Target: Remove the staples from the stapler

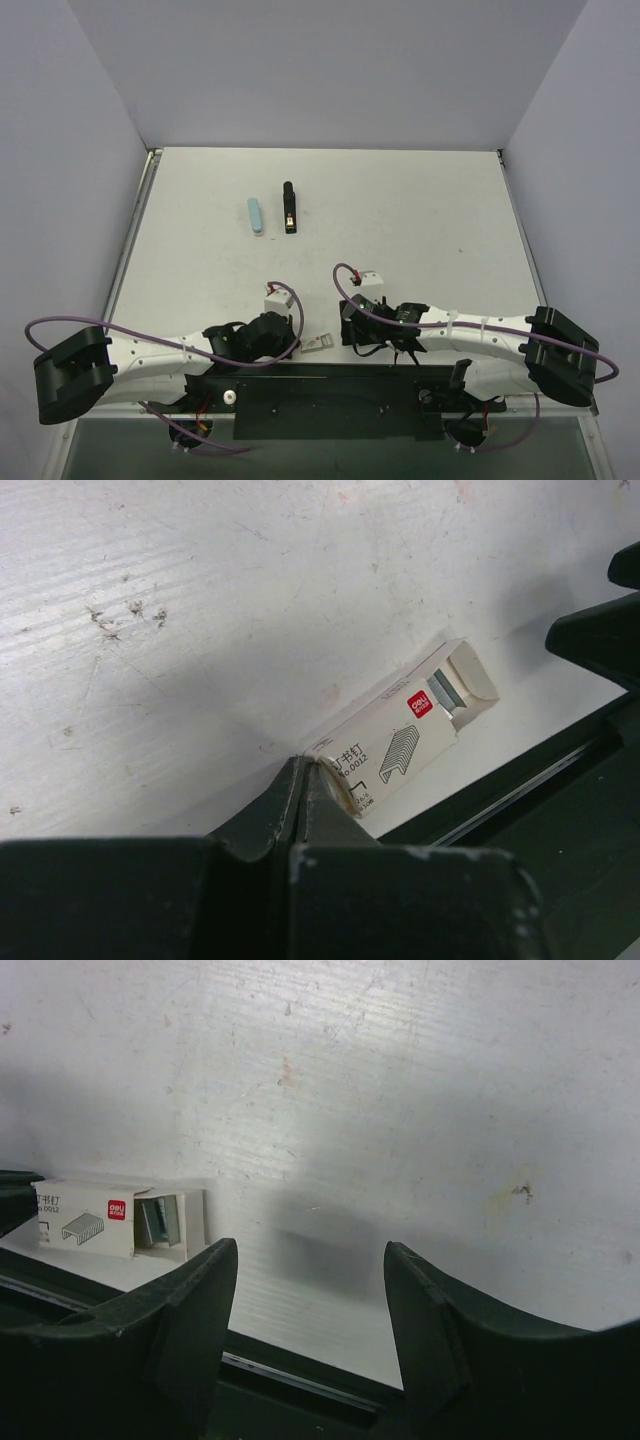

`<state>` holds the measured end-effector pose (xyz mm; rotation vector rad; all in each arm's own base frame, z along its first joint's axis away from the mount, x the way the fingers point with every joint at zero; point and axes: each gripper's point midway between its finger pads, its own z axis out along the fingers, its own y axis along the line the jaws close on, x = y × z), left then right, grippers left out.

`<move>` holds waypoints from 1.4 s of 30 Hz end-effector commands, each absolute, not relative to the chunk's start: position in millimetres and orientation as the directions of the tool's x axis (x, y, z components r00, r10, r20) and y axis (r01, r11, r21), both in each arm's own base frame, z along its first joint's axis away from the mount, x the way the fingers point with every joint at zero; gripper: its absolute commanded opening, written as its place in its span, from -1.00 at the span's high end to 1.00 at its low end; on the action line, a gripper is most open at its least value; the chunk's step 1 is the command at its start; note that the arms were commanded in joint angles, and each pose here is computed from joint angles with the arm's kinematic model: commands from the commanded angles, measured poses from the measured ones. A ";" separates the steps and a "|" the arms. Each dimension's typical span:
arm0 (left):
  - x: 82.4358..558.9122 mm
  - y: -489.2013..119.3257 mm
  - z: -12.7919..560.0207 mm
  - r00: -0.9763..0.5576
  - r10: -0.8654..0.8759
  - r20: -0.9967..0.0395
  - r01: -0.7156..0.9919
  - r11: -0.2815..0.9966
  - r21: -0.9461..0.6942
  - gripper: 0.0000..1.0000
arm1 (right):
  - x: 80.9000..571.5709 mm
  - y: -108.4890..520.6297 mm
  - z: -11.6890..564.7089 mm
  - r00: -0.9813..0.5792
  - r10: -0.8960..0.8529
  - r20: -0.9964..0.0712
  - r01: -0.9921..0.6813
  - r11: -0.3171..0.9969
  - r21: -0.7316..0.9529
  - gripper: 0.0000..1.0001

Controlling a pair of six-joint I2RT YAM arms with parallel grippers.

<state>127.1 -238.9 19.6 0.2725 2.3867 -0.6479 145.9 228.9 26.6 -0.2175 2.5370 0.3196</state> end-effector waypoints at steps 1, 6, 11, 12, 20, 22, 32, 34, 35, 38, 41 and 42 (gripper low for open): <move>123.3 -253.3 27.1 -0.789 -0.001 -0.615 0.351 0.821 -0.451 1.00 | 142.9 247.4 34.2 -0.839 -0.030 -0.543 -0.225 0.928 0.297 -0.12; 120.0 -251.6 22.1 -0.800 -0.004 -0.600 0.341 0.820 -0.460 1.00 | 136.2 255.4 28.3 -0.861 -0.034 -0.508 -0.230 0.915 0.330 0.02; 120.0 -251.7 20.9 -0.801 -0.001 -0.598 0.340 0.822 -0.457 1.00 | 138.3 252.3 23.0 -0.859 -0.037 -0.511 -0.222 0.926 0.306 0.55; 120.0 -251.7 20.4 -0.802 -0.001 -0.598 0.339 0.823 -0.456 1.00 | 139.5 251.9 23.9 -0.857 -0.032 -0.514 -0.219 0.926 0.307 0.71; 119.2 -253.4 18.3 -0.807 0.003 -0.591 0.339 0.822 -0.458 1.00 | 138.0 252.4 14.9 -0.867 -0.051 -0.495 -0.217 0.934 0.283 1.00; 118.8 -253.5 17.9 -0.807 0.005 -0.590 0.339 0.822 -0.457 1.00 | 137.5 253.2 12.3 -0.871 -0.059 -0.488 -0.218 0.936 0.277 1.00; 118.6 -252.7 16.0 -0.809 0.008 -0.588 0.338 0.824 -0.454 1.00 | 135.7 274.2 13.0 -0.873 -0.074 -0.482 -0.249 0.918 0.309 1.00; 119.1 -253.7 16.9 -0.808 0.007 -0.589 0.339 0.823 -0.455 1.00 | 134.7 277.1 12.4 -0.874 -0.081 -0.480 -0.254 0.917 0.308 1.00; 119.2 -253.3 16.1 -0.807 0.009 -0.590 0.340 0.825 -0.452 1.00 | 131.7 279.2 11.0 -0.874 -0.092 -0.476 -0.263 0.915 0.306 1.00; 119.3 -253.6 15.8 -0.808 0.009 -0.589 0.338 0.826 -0.452 1.00 | 129.3 285.0 11.6 -0.875 -0.096 -0.475 -0.269 0.911 0.312 1.00; 119.7 -253.8 15.5 -0.808 0.008 -0.589 0.338 0.826 -0.451 1.00 | 124.5 290.9 10.7 -0.875 -0.109 -0.472 -0.282 0.906 0.314 1.00; 120.0 -254.5 16.3 -0.807 0.007 -0.590 0.338 0.825 -0.453 1.00 | 124.6 293.5 10.7 -0.875 -0.104 -0.472 -0.279 0.906 0.319 1.00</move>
